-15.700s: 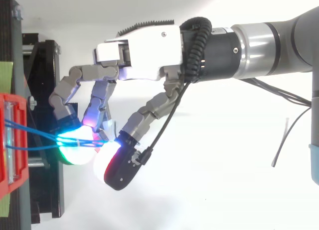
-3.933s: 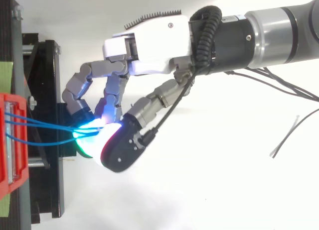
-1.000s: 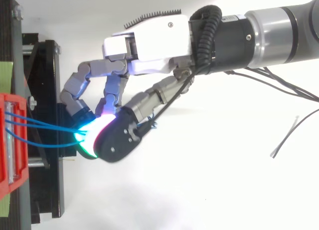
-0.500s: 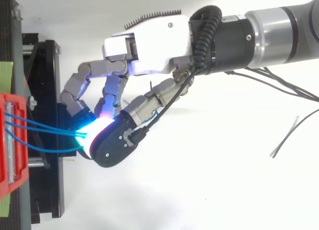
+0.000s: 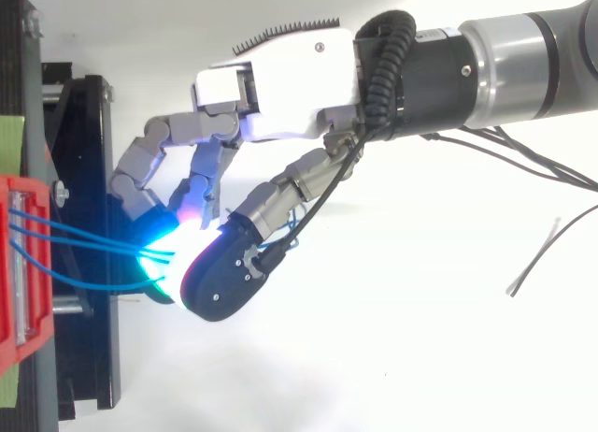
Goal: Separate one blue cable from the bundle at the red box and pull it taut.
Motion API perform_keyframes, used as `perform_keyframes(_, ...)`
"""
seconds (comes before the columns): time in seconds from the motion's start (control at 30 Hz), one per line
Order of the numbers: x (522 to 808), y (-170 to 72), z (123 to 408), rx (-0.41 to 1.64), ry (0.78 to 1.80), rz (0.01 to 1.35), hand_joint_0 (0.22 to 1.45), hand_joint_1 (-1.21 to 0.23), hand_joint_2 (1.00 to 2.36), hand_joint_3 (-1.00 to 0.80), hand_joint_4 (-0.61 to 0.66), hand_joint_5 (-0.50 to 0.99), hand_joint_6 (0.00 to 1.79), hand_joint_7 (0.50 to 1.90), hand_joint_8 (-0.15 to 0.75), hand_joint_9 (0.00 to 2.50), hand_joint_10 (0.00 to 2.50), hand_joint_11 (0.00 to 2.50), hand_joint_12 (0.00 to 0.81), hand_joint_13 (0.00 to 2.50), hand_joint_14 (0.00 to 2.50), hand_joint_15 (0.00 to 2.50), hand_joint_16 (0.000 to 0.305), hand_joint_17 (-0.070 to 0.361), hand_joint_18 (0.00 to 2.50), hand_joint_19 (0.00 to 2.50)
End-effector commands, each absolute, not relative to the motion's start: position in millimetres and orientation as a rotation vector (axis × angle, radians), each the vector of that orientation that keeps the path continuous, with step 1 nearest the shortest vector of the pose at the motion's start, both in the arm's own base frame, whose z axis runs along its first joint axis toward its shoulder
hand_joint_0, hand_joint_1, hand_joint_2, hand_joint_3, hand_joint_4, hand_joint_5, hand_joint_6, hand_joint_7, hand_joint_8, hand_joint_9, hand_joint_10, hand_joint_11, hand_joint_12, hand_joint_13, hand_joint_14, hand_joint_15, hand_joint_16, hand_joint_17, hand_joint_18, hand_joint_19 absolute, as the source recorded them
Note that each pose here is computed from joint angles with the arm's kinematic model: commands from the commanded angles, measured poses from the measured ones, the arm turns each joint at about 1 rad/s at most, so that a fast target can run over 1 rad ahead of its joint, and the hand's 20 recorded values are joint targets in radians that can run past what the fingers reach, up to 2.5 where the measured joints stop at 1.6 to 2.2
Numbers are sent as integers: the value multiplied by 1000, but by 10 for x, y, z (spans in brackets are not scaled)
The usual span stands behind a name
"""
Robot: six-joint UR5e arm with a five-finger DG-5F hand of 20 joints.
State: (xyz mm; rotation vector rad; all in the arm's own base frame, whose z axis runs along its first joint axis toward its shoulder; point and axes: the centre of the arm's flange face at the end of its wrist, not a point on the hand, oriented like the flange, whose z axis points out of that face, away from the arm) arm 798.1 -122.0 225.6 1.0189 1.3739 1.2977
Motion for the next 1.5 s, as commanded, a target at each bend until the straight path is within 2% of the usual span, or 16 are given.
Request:
perform_keyframes(0.0, 7981, -1220, 2256, 1019, 1374, 1298, 713, -1000, 1000, -500, -205, -172, 927, 1200, 136, 997, 29, 1056, 325, 742, 28, 664, 49, 110, 693, 697)
perform_keyframes(0.27, 7981, -1220, 2256, 1019, 1374, 1298, 610, -1104, 1000, -500, -152, -178, 925, 1214, 144, 970, 31, 1071, 336, 736, 28, 676, 50, 112, 695, 705)
perform_keyframes(0.5, 7981, -1220, 2256, 1019, 1374, 1298, 528, -1095, 1000, -500, -118, -182, 925, 1189, 163, 974, 29, 1090, 355, 744, 26, 677, 53, 120, 713, 728)
perform_keyframes(0.63, 7981, -1220, 2256, 1018, 1374, 1297, 476, -1037, 1000, -500, -85, -184, 922, 1144, 198, 987, 27, 1086, 376, 758, 27, 688, 57, 128, 737, 741)
perform_keyframes(0.8, 7981, -1220, 2256, 1019, 1374, 1298, 421, -864, 1000, -500, -45, -179, 916, 1077, 239, 1030, 25, 1066, 410, 785, 25, 685, 62, 140, 771, 751)
perform_keyframes(0.83, 7978, -1220, 2249, 1020, 1375, 1298, 418, -791, 1000, -500, -36, -176, 915, 1026, 244, 1042, 24, 1062, 414, 790, 23, 673, 63, 142, 778, 750)
perform_keyframes(0.9, 7981, -1220, 2256, 1019, 1374, 1298, 434, -668, 1000, -500, -29, -171, 900, 1034, 239, 1064, 24, 1071, 409, 794, 25, 676, 62, 139, 773, 773)
perform_keyframes(0.97, 7978, -1220, 2249, 1020, 1375, 1298, 442, -648, 1000, -500, -24, -167, 891, 1037, 236, 1072, 25, 1061, 409, 798, 25, 682, 61, 137, 767, 776)
perform_keyframes(1.1, 7978, -1220, 2249, 1020, 1375, 1298, 534, -622, 1000, -500, -45, -165, 873, 1118, 215, 1080, 29, 1093, 379, 787, 27, 697, 53, 120, 713, 824)
perform_keyframes(1.13, 7981, -1220, 2256, 1019, 1374, 1298, 593, -645, 1000, -500, -50, -163, 869, 1150, 197, 1079, 29, 1101, 370, 789, 28, 702, 51, 114, 694, 837)
perform_keyframes(1.2, 7978, -1220, 2249, 1020, 1375, 1298, 619, -702, 1001, -489, -63, -161, 869, 1168, 201, 1086, 30, 1096, 369, 791, 28, 708, 50, 112, 693, 847)
perform_keyframes(1.27, 7978, -1220, 2249, 1020, 1375, 1298, 619, -781, 1015, -282, -65, -163, 875, 1232, 207, 1090, 30, 1101, 370, 798, 26, 714, 50, 113, 706, 849)
perform_keyframes(1.3, 7978, -1222, 2249, 1021, 1374, 1296, 632, -811, 1017, -247, -65, -163, 874, 1254, 212, 1085, 30, 1116, 372, 797, 28, 711, 50, 113, 711, 838)
perform_keyframes(1.37, 7979, -1222, 2237, 1021, 1376, 1295, 714, -938, 1017, -304, -109, -171, 895, 1230, 212, 1042, 32, 1120, 366, 782, 28, 707, 50, 114, 709, 809)
perform_keyframes(1.47, 7980, -1222, 2250, 1019, 1373, 1296, 777, -957, 1002, -474, -114, -173, 897, 1215, 211, 1027, 30, 1101, 358, 770, 28, 682, 51, 114, 708, 779)
